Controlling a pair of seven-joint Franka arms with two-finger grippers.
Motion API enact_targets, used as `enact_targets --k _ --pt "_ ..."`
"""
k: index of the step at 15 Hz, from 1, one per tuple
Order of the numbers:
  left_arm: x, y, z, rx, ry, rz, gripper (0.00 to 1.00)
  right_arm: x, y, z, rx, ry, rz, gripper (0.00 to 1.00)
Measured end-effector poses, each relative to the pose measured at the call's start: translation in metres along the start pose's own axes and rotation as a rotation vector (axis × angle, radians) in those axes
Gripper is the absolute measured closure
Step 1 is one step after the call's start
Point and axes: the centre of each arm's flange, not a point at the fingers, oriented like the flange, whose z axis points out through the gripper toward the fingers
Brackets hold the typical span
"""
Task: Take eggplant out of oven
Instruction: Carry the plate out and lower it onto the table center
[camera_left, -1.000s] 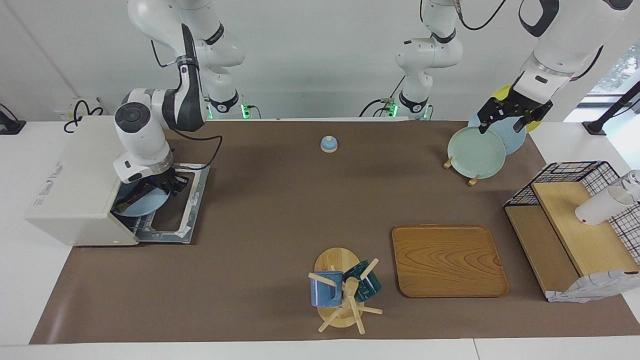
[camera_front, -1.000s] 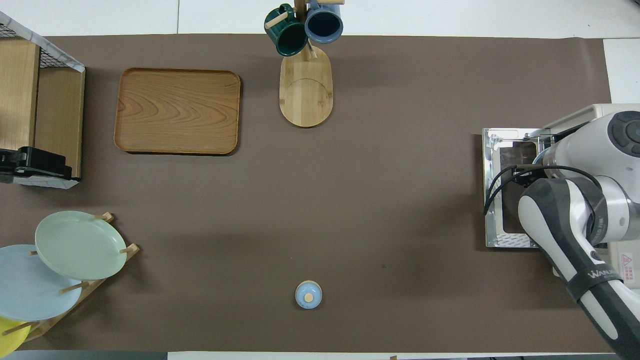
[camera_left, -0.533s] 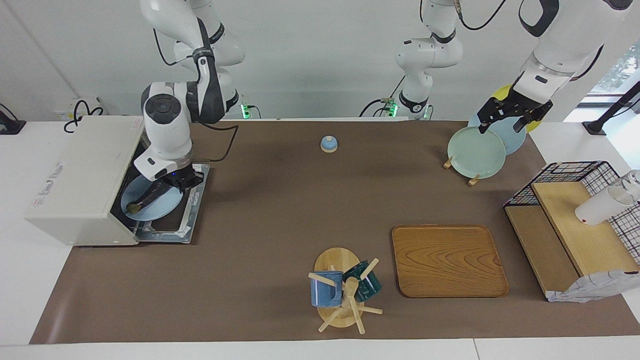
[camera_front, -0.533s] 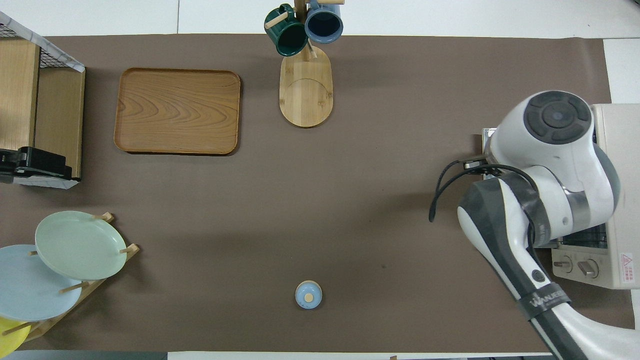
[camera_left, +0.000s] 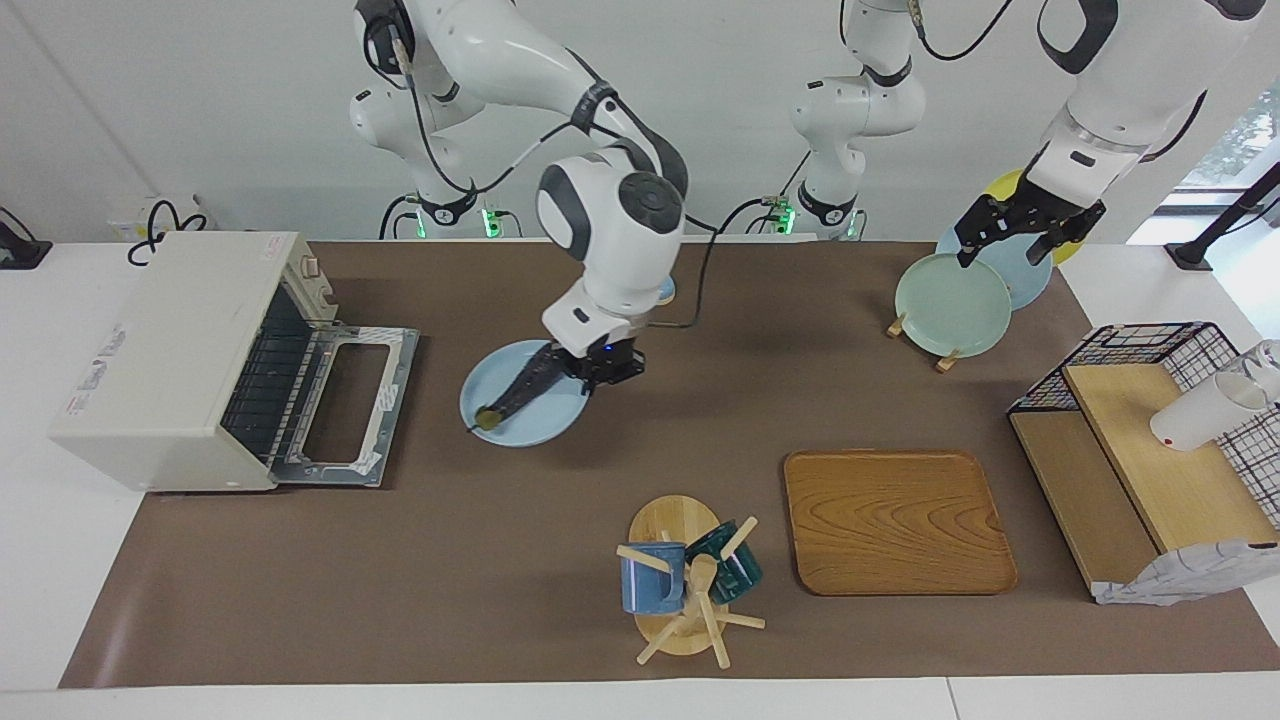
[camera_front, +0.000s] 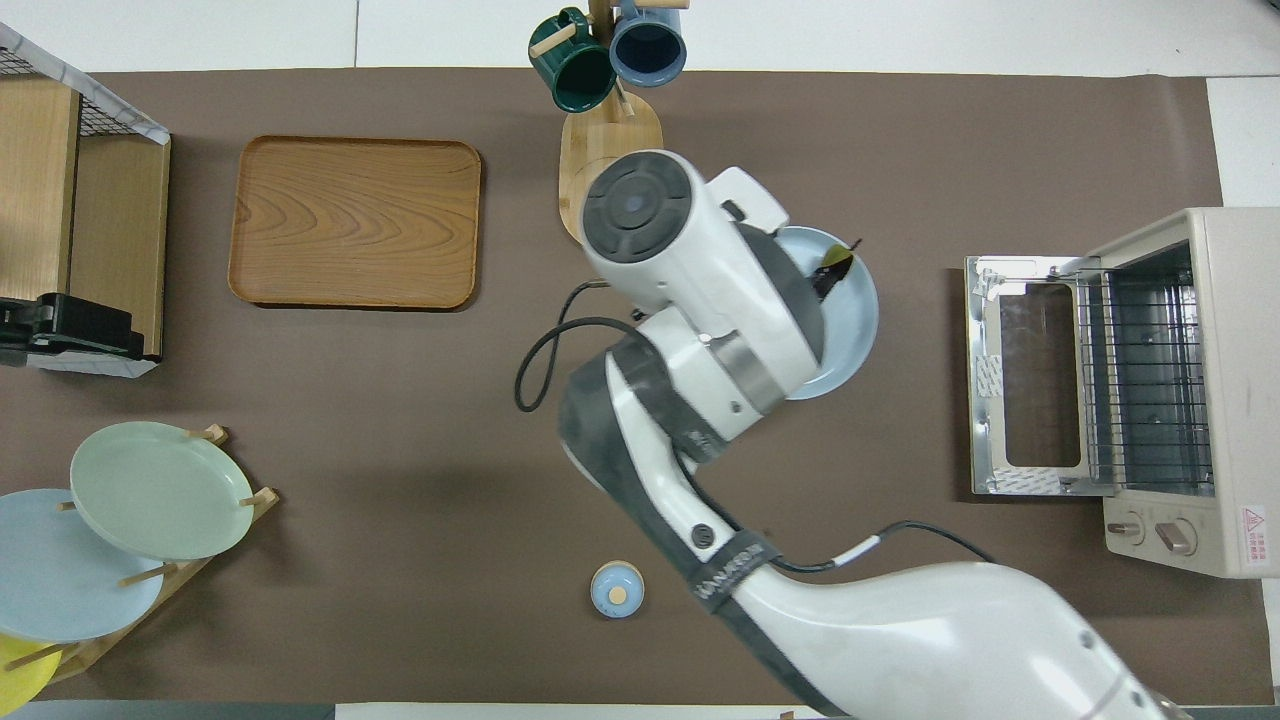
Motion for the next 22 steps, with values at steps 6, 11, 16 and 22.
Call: enact_targets --k 6,11,16,22 --pt "0.0 0.0 0.0 0.0 0.0 0.0 0.0 -0.044 -0.12 0.03 0.13 0.07 0.107 0.97" --pt "0.0 -0.001 0.0 0.0 -0.001 -0.003 0.0 -0.05 -0.14 0.064 0.113 0.058 0.128 0.97" --pt "0.0 -0.001 0.0 0.0 -0.001 -0.003 0.0 -0.027 -0.114 0.026 0.113 0.12 0.157 0.69" --pt "0.0 0.0 0.0 0.0 0.0 0.001 0.0 0.035 0.061 -0.003 -0.123 0.018 0.167 0.99"
